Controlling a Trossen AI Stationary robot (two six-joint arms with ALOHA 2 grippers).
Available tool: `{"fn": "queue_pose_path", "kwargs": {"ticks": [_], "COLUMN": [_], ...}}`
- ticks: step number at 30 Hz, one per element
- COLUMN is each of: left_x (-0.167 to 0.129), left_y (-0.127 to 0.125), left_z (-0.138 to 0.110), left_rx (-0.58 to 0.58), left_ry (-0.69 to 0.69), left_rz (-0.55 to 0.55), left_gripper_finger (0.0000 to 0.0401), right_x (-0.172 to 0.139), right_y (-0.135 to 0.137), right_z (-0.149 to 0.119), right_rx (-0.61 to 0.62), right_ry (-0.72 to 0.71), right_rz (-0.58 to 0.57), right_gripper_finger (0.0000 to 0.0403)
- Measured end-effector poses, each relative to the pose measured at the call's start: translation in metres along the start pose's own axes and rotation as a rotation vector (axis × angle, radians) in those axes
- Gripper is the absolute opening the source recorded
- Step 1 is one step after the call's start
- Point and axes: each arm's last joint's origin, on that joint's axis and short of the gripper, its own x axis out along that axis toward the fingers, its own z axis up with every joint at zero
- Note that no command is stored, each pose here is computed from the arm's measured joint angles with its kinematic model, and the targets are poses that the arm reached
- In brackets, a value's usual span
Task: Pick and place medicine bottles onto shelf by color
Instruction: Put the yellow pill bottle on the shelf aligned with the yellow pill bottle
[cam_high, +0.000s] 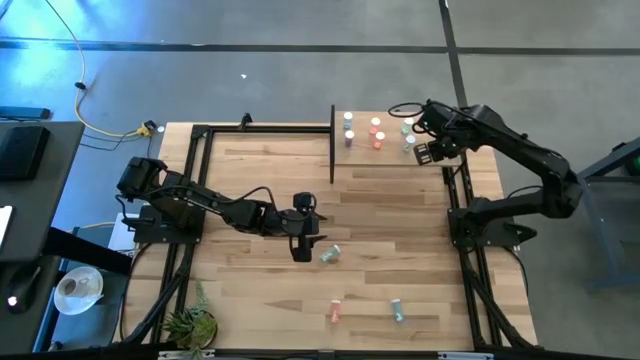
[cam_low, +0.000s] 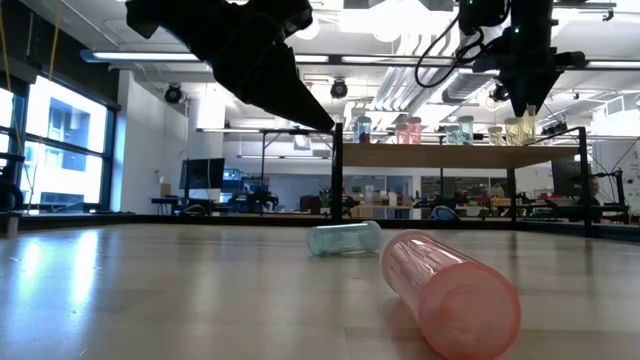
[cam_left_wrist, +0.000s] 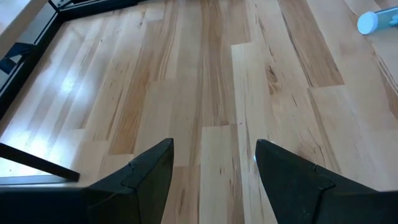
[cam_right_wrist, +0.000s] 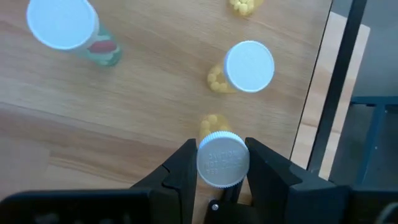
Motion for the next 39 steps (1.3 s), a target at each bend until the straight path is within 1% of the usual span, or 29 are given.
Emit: {"fn": "queue_pose_path", "kwargs": {"ticks": [5, 12, 20, 23, 26, 31, 39], "left_x": [0.0, 0.0, 0.0, 0.0, 0.0, 0.0, 0.0], "left_y": [0.0, 0.0, 0.0, 0.0, 0.0, 0.0, 0.0], "left_z": [-0.001, -0.002, -0.002, -0.002, -0.002, -0.002, -0.002], "left_rx": [0.004, 0.006, 0.007, 0.007, 0.006, 0.006, 0.006], "left_ry": [0.011, 0.019, 0.02, 0.02, 0.02, 0.02, 0.019], "left_rz": [-0.001, -0.001, -0.001, -0.001, -0.001, -0.001, -0.001], "left_gripper_finger": [0.0216, 0.0216, 0.0216, 0.0216, 0.0216, 0.0216, 0.0216], "right_x": [0.003, 0.012, 0.011, 0.011, 0.014, 0.013, 0.013], "right_y": [0.002, 0.009, 0.008, 0.008, 0.009, 0.009, 0.008], "right_z": [0.003, 0.008, 0.006, 0.006, 0.005, 0.005, 0.004], "right_rx": [0.013, -0.012, -0.025, -0.034, -0.043, -0.049, -0.049], "right_ry": [0.002, 0.033, 0.061, 0.065, 0.094, 0.082, 0.094], "right_rz": [-0.027, -0.064, -0.05, -0.046, -0.036, -0.04, -0.048], "right_gripper_finger": [0.0104, 0.0104, 0.0104, 0.0115, 0.0136, 0.0169, 0.0176]}}
